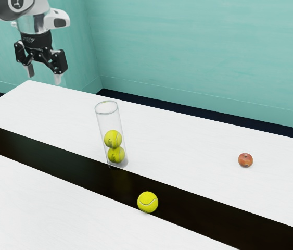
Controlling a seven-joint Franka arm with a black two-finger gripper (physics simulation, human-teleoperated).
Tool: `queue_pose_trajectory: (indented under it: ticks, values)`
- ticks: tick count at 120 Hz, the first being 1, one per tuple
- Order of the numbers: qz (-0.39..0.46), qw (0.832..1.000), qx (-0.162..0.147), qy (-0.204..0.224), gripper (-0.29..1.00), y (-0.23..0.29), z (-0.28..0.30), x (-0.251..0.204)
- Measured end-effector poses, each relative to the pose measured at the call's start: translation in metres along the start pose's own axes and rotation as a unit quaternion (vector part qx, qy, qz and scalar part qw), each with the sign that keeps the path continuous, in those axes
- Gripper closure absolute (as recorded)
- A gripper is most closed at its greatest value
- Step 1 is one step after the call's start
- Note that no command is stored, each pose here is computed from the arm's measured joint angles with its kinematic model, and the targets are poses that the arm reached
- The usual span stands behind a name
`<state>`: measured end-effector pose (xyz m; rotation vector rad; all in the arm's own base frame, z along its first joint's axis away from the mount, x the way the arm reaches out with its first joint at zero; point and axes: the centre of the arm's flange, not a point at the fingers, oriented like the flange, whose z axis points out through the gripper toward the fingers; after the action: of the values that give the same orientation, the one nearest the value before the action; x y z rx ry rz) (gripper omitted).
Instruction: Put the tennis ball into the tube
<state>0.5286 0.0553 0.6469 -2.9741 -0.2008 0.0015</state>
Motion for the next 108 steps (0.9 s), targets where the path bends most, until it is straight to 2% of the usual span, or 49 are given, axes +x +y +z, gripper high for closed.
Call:
queue_pose_trajectory:
  ticks: [23,43,59,84,108]
  values:
    - [0.001,1.000,-0.003,0.003,0.00,0.007,-0.003,-0.002]
    - [0.069,0.998,-0.012,-0.004,0.00,0.089,0.010,-0.010]
    - [0.113,0.992,-0.052,-0.013,0.00,0.164,0.055,-0.024]
    - [0.118,0.988,-0.094,-0.032,0.00,0.230,0.150,-0.054]
    - [0.099,0.989,-0.108,-0.035,0.00,0.260,0.201,-0.077]
